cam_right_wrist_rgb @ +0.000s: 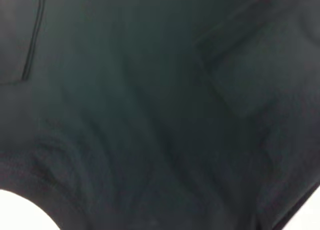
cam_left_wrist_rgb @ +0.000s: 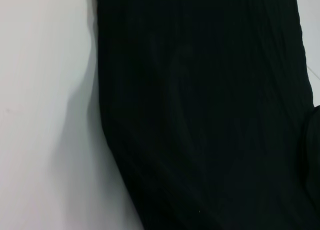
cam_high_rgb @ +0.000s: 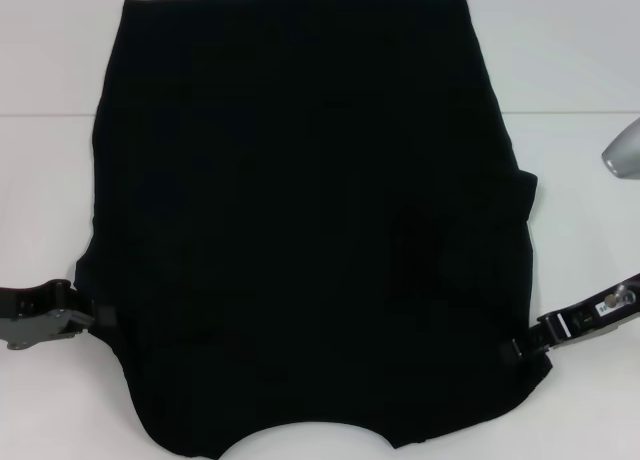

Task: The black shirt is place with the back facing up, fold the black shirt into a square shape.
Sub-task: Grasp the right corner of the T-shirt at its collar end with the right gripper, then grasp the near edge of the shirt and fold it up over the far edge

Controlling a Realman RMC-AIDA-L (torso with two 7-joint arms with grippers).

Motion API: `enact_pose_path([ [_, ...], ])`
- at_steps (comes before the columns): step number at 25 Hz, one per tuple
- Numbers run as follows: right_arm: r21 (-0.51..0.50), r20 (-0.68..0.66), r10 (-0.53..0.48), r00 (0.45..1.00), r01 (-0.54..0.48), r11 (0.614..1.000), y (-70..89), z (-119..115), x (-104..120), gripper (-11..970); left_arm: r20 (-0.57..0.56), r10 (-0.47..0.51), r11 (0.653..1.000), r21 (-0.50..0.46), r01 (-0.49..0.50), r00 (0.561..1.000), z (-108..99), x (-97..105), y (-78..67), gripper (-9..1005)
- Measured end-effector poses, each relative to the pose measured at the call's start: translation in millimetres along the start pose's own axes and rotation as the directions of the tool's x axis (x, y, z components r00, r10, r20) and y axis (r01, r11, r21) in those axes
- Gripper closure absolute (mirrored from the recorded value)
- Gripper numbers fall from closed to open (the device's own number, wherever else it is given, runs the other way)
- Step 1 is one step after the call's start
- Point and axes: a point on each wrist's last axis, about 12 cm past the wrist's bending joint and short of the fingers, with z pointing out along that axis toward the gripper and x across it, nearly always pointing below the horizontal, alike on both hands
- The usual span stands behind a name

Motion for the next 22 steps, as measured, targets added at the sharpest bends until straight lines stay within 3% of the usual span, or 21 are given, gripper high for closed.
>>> enact_pose_path([
  [4, -0.009, -0.018, -0.001, 1.000, 0.001, 1.000, 2.0, 4, 1, 431, 0.000, 0.000, 1.000, 0.002, 0.000, 1.000, 0, 0, -0.2, 940],
  [15, -0.012, -0.017, 0.023, 1.000, -0.023, 1.000, -1.6, -3, 4, 886, -0.005, 0.001, 1.000, 0.006, -0.001, 1.000, 0, 2, 0.0, 941],
  [22, -0.043, -0.039, 0.059, 0.998, -0.061, 0.997, -8.2, -18, 19, 901, -0.089, 0.093, 0.994, 0.072, -0.087, 0.992, 2, 8, -10.9, 941],
])
